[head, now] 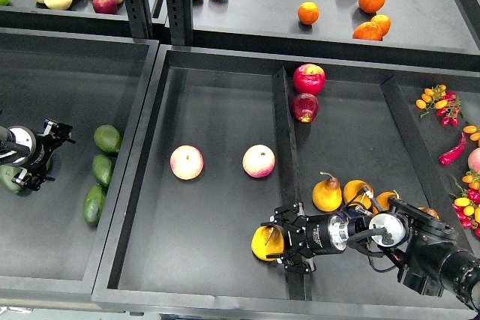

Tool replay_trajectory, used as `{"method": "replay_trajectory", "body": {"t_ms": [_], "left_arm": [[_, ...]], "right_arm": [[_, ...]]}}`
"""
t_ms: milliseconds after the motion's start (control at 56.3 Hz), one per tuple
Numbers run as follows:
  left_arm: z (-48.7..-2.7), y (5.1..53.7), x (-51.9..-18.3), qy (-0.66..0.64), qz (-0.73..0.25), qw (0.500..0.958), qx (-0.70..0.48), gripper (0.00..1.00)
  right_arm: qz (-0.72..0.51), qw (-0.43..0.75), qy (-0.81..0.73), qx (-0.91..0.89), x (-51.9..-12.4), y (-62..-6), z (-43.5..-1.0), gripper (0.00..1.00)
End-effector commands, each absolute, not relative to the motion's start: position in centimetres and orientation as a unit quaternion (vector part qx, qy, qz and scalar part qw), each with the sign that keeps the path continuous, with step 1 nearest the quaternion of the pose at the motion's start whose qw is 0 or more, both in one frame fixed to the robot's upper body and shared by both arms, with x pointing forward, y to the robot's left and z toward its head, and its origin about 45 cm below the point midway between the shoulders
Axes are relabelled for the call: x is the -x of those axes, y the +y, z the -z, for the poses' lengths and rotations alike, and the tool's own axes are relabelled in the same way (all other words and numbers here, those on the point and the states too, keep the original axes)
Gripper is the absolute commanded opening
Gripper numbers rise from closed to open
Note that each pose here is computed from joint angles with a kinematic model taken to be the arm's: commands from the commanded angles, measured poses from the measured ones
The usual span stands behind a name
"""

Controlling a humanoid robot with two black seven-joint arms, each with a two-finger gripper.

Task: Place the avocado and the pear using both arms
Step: 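Lower the right gripper over the yellow pear and close on it, then lift the pear and carry it into the bin of pears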

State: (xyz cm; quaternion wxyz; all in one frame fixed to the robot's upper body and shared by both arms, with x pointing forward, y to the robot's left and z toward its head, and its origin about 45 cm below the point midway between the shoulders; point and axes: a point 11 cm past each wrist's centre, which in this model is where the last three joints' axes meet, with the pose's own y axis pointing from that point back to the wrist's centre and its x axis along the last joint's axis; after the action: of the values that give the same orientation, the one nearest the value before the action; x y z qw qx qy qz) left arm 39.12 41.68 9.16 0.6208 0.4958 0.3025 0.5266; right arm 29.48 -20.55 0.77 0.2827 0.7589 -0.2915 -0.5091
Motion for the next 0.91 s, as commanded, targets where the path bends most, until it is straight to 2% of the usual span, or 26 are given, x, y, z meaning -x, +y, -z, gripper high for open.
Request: {"method": "replay_trajectory", "body": {"t_ms": [0, 320, 497, 888], "left_arm": [[-9.1, 41.5, -39.1, 0.302, -0.526, 0.622, -0.496, 0.99], [-9.2, 41.6, -39.1, 0.302, -0.526, 0.621, -0.496, 0.99], [-9.1, 41.5, -39.1, 0.302, -0.525, 0.622, -0.496, 0.99], [-9.0, 41.5, -39.1, 0.303, -0.525, 0.621, -0.496, 0.99]], "right_arm": [[0.520, 0.274, -0.294, -0.754, -29.0, -20.6, -0.4, 0.49], [0.561, 0.218, -0.308, -0.737, -27.8, -20.6, 0.2, 0.26], [0.576, 0.185, -0.316, -0.731, -28.3, -20.5, -0.2, 0.05], [0.573, 0.131, -0.325, -0.741, -30.7, -20.2, -2.3, 0.03]]}}
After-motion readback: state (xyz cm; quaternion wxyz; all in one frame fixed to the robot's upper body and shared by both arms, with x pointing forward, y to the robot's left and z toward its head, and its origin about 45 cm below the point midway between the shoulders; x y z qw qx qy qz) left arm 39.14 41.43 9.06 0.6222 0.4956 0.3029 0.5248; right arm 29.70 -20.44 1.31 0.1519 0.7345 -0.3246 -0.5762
